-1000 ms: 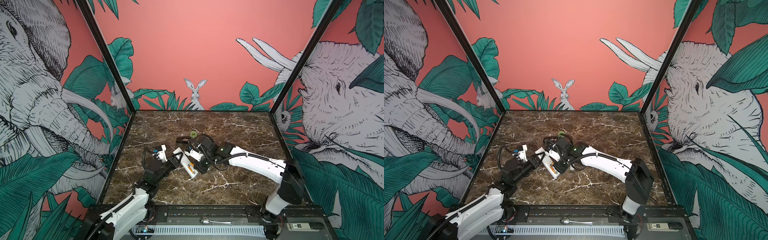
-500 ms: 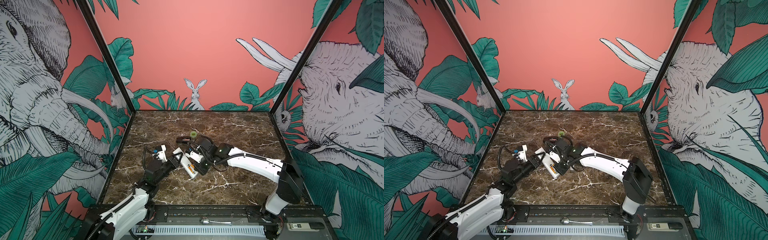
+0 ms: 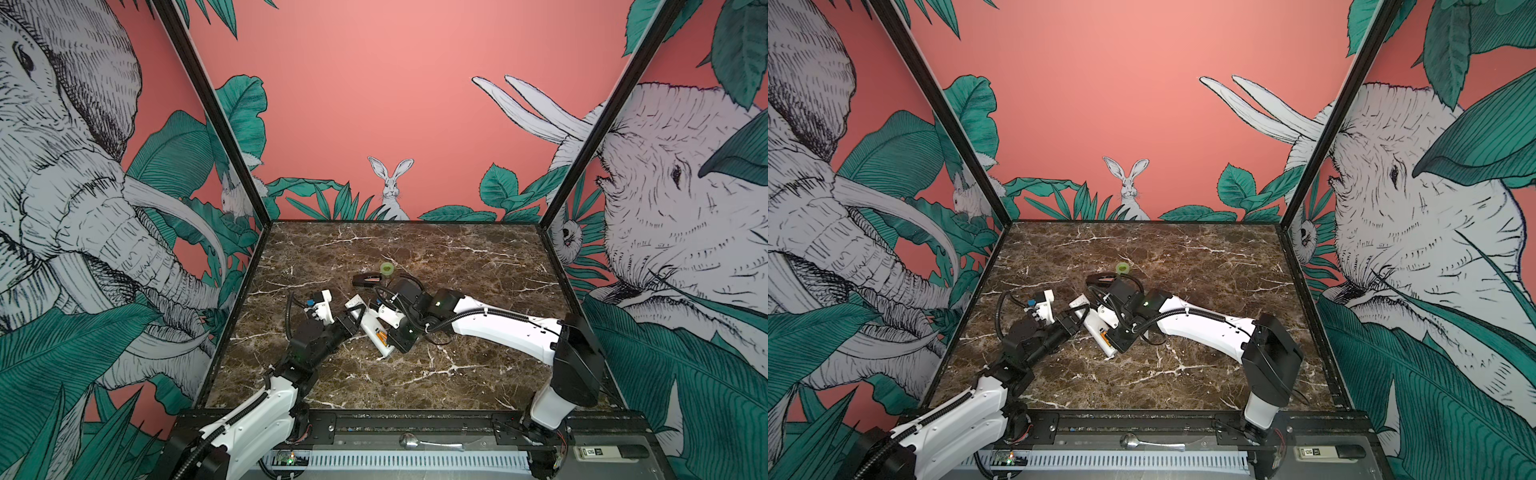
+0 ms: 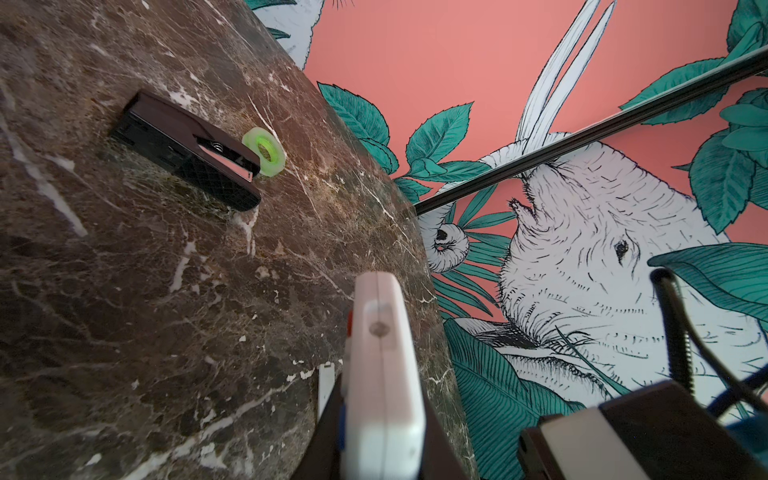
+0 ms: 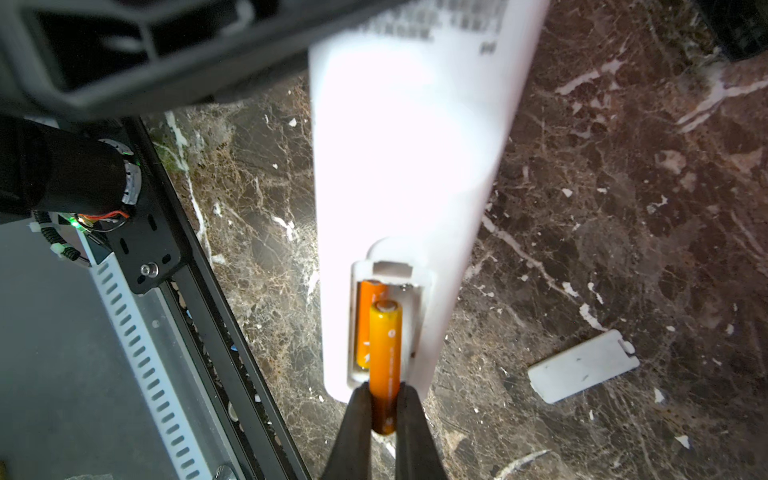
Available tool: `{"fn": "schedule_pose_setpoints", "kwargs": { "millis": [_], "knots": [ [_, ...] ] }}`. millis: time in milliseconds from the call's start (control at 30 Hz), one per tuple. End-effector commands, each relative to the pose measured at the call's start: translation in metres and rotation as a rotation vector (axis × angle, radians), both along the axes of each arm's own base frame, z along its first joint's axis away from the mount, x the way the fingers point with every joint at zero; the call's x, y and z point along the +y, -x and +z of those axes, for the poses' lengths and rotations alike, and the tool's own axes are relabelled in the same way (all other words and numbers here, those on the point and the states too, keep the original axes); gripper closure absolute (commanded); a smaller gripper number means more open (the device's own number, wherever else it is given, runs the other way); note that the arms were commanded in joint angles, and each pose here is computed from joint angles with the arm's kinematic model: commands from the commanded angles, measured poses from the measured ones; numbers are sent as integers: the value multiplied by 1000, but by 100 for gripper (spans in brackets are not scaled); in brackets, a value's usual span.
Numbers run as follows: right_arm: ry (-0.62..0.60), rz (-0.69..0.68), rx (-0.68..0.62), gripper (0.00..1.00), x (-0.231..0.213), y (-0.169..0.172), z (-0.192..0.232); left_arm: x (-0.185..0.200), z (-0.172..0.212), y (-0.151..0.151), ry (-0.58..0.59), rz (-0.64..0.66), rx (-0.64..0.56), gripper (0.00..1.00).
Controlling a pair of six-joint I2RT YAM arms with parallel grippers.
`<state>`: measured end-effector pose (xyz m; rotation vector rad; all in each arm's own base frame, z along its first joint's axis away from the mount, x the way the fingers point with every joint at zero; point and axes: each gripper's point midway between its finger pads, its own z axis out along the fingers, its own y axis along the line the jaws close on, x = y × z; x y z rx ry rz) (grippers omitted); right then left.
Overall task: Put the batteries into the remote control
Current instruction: 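Lower the orange battery into the compartment beside the first battery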
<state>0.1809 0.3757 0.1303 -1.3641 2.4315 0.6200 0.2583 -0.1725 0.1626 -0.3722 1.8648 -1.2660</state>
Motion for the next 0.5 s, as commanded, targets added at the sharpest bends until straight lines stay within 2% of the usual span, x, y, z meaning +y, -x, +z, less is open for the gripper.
{"fn": "schedule_pose_setpoints", "kwargs": {
  "millis": [0, 467],
  "knots": [
    [20, -4, -1, 100, 1, 2, -6, 3, 10, -1, 33, 16, -39, 100],
    [42, -19, -11, 100, -1, -1, -11, 4, 10, 0, 35, 18, -40, 100]
  ]
}}
